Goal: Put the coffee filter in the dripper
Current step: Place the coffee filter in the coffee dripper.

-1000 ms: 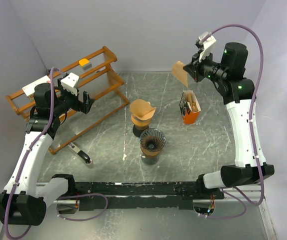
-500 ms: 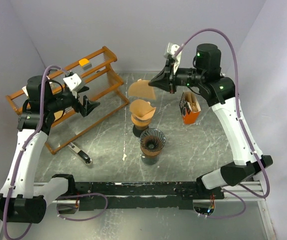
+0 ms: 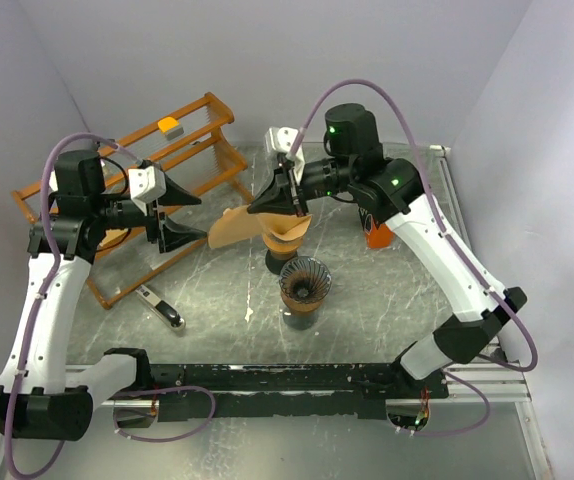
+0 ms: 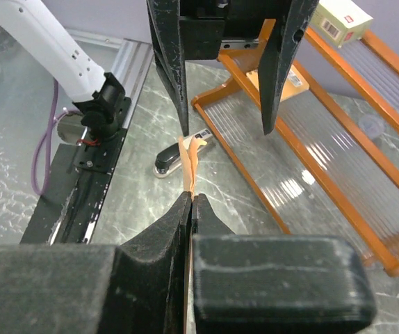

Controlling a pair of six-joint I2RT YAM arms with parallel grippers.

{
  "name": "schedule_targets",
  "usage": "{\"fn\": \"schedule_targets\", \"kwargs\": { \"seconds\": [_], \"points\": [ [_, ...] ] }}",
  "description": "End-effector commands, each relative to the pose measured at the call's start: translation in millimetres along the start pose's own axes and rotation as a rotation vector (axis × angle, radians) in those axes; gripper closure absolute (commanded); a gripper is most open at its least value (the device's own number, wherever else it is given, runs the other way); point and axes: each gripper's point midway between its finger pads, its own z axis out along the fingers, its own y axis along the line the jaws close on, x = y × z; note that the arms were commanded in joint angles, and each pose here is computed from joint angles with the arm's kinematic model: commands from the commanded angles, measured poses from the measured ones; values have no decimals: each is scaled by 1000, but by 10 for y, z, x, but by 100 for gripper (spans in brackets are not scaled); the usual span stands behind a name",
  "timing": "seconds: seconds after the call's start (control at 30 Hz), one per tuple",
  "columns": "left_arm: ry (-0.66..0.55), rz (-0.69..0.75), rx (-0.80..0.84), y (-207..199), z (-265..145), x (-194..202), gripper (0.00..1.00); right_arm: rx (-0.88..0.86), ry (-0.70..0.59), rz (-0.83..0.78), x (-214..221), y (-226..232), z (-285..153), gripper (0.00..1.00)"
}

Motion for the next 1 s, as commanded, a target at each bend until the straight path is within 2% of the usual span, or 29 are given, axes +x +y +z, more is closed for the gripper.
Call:
{"fn": "schedule_targets", "kwargs": {
  "seconds": [0.0,0.17,0.37,0.67,0.83,0.97],
  "points": [
    [-98,-2,163,-330,-7,-197,18,-40,1,-43,20,11,165,100],
    [-135,-24,204,-430,5,-223,18,-45,18,-38,52,15,292,100],
    [-69,31,112,-335,-26,-184,21,-33,60,-57,162,-15,339,100],
    [-80,-12,162,-430,82,-149,27,-39,40,-45,111,2,396,100],
    [-57,-38,188,-461,204,-41,34,-35,23,-50,34,17,384,100],
    [-62,-67,220,-520,269,8,46,-16,19,-50,14,11,361,100]
  ]
}}
